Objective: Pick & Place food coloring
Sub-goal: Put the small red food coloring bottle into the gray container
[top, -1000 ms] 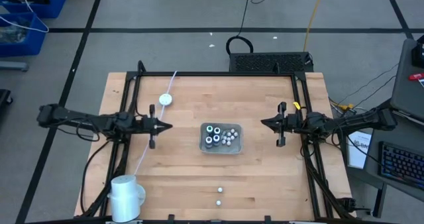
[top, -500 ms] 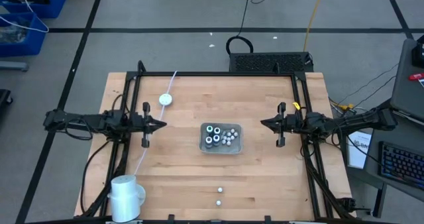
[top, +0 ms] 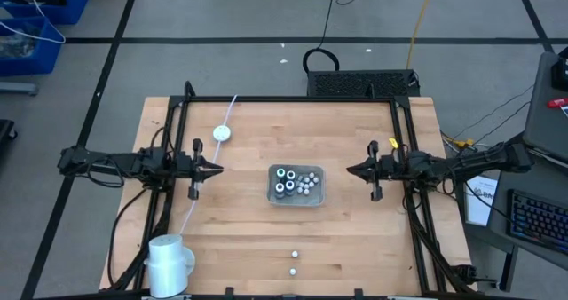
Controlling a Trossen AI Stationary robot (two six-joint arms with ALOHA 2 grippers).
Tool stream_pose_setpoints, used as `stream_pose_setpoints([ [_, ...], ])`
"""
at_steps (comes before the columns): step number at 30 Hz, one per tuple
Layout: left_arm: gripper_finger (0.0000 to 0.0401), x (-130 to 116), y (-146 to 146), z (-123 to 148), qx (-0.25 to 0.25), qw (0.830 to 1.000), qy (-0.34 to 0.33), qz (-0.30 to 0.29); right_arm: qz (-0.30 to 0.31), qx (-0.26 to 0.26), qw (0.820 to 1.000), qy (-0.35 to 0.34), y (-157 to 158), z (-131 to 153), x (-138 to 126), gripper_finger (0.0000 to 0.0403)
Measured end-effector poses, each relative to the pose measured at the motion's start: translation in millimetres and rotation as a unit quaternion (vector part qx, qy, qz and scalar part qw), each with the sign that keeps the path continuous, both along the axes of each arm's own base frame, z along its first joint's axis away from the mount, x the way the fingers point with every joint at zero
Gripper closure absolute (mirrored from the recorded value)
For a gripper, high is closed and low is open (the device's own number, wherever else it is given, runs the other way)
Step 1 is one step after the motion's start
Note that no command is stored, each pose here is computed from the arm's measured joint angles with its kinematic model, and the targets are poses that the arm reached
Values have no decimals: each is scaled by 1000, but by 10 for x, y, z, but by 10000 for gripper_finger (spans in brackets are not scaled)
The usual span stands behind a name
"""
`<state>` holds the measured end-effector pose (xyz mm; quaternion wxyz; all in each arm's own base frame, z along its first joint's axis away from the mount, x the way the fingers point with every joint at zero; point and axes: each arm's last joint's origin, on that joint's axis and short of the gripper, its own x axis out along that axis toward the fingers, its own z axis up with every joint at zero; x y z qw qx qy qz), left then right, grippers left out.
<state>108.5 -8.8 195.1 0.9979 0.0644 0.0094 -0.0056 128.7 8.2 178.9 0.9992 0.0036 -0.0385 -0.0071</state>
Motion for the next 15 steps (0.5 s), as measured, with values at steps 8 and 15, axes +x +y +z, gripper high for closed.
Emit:
stream_pose_setpoints([
  [8,359,0,0,3,-12,1000,-2,1,31,20,991,126,257,420,503,403],
  [15,359,0,2,6,-31,1000,-3,5,96,-62,957,266,788,644,1294,403],
])
